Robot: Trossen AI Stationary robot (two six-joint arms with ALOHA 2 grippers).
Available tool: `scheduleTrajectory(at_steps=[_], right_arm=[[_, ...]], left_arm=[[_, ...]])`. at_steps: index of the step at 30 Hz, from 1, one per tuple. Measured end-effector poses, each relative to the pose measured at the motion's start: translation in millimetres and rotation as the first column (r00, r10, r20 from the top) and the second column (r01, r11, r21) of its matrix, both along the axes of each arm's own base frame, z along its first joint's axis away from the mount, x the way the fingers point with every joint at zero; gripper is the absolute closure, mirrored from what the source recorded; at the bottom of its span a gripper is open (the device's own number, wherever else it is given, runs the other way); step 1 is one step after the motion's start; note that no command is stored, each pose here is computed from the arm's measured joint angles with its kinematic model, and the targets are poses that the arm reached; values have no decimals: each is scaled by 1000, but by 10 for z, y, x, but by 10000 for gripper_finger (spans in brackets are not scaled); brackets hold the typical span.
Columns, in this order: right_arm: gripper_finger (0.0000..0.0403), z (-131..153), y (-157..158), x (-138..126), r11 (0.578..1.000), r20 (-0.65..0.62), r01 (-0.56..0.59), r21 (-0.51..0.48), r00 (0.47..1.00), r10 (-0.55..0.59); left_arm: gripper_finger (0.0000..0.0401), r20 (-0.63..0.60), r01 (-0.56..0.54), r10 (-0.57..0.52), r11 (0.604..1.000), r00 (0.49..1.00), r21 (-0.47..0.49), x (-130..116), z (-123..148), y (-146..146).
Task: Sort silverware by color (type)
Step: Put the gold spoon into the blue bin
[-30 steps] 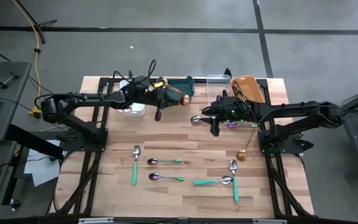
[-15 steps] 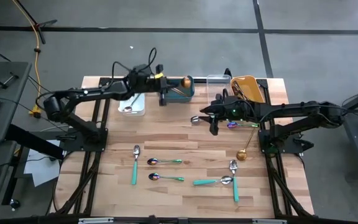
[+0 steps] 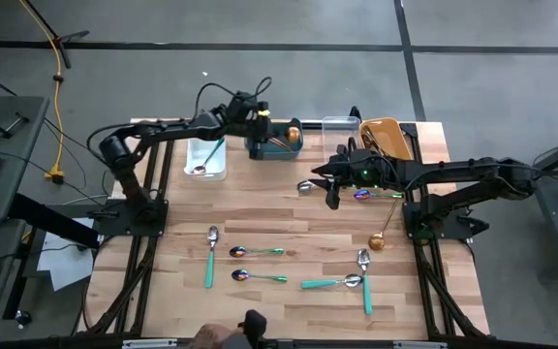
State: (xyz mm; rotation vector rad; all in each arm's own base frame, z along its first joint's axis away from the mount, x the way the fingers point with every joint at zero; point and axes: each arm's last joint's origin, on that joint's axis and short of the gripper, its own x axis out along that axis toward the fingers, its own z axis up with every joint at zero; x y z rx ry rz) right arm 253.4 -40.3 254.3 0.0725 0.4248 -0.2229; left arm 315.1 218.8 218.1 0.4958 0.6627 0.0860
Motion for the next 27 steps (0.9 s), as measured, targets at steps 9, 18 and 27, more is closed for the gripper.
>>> scheduleTrajectory(at_steps=[9,18,27], right_arm=[[267,-10,3,-4,1000,-8,6,16,1000,-6],[267,-10,3,-4,1000,-8,6,16,1000,-6],[267,-10,3,-4,1000,-7,9,23,1000,-9]], left_arm=[[393,-61,25,-24,1000,998,12,147,-186,17],[379,-190,-7,18,998,982,61,151,-254,-81],[334,-233,-36,60,994,971,103,166,-268,-125]])
